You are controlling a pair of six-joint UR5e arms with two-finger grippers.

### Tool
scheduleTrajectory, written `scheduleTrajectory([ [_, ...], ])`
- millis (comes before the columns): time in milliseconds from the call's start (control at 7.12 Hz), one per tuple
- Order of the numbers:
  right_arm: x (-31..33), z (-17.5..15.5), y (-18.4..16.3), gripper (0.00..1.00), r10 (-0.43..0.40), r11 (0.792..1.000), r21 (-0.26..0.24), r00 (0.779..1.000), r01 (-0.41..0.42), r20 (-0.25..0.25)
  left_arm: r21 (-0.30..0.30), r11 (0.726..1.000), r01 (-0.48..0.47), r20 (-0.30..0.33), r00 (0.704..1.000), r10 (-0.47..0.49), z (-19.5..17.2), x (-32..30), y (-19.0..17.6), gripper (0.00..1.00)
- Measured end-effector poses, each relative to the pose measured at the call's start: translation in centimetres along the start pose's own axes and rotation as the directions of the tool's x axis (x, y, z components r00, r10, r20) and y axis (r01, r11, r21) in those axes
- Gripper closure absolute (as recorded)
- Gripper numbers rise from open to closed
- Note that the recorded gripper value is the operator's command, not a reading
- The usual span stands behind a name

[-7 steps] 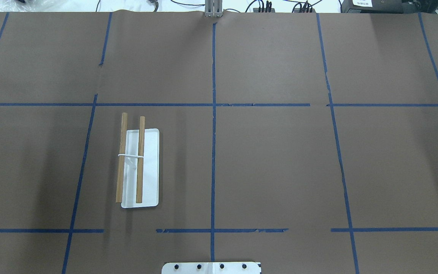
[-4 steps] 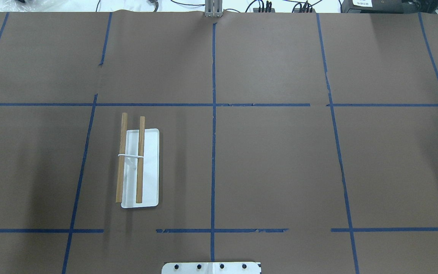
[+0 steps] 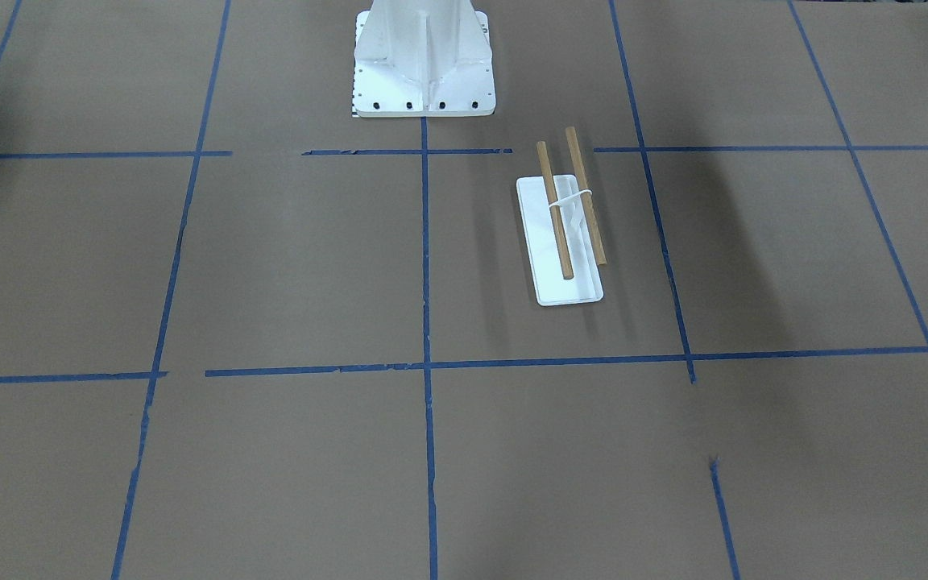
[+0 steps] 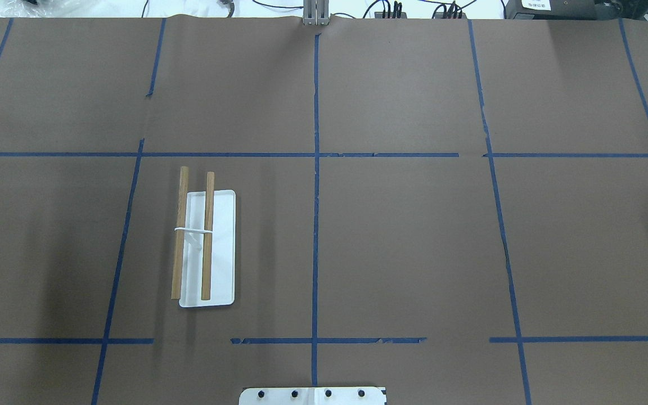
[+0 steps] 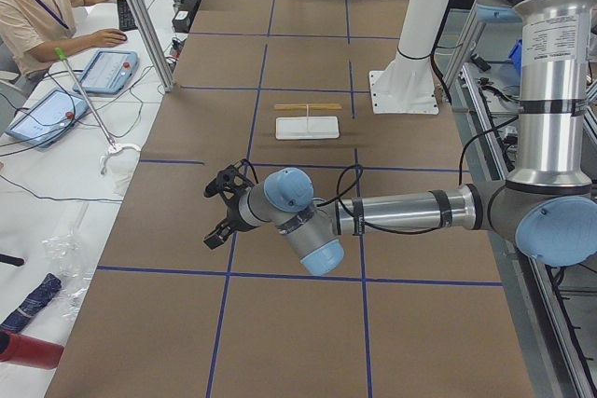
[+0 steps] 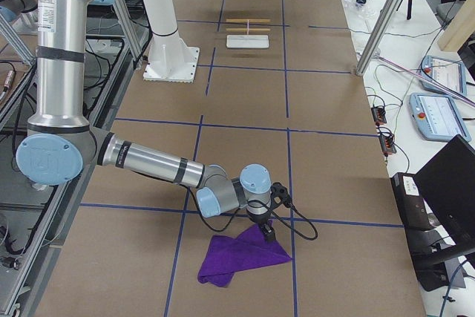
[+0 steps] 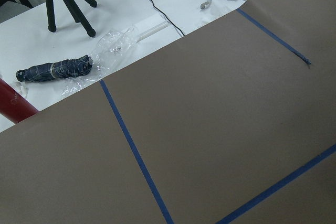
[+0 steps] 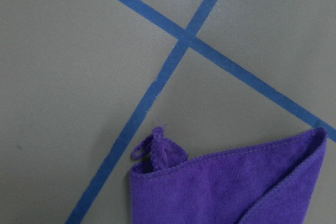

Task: Hang towel on rack

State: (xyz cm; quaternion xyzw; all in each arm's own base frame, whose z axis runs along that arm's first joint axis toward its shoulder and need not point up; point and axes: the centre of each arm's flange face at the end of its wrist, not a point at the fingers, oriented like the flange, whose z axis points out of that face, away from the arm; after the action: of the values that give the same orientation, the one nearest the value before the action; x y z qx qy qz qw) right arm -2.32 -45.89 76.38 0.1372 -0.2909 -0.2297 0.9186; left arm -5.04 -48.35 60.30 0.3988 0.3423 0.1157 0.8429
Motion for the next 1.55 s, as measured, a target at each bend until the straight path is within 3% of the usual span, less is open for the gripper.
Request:
scheduleTrajectory([
  [562, -1.4, 1.7, -0.4, 0.23, -0.027, 0.999, -0.026, 0.999, 0.028, 0.037, 0.002, 1.0, -0.003, 0.001, 1.0, 0.003, -0.1, 0.1, 0.0, 0.0],
  [702, -1.9, 2.2, -0.4, 0.36, -0.038, 0.999, -0.036, 0.998, 0.04, 0.045, 0.002, 1.0, -0.003, 0.001, 1.0, 0.003, -0.1, 0.0, 0.0, 0.0],
  [843, -2.2, 2.7, -0.4, 0.56, -0.043, 0.998, -0.045, 0.998, 0.045, 0.049, 0.002, 1.0, -0.004, 0.001, 1.0, 0.004, -0.1, 0.0, 0.0, 0.0],
  [1124, -2.3, 2.9, -0.4, 0.81, -0.057, 0.997, -0.049, 0.997, 0.059, 0.049, 0.001, 1.0, -0.005, 0.001, 1.0, 0.005, -0.1, 0.0, 0.1, 0.0],
  [1264, -2.2, 2.9, -0.3, 1.0, -0.061, 0.997, -0.051, 0.997, 0.064, 0.046, -0.001, 1.0, -0.005, 0.001, 1.0, 0.005, -0.1, 0.0, 0.3, 0.0],
  [1545, -2.3, 2.9, -0.6, 1.0, -0.078, 0.996, -0.047, 0.996, 0.08, 0.043, 0.004, 1.0, -0.008, 0.0, 1.0, 0.008, -0.2, 0.1, 0.8, 0.0],
])
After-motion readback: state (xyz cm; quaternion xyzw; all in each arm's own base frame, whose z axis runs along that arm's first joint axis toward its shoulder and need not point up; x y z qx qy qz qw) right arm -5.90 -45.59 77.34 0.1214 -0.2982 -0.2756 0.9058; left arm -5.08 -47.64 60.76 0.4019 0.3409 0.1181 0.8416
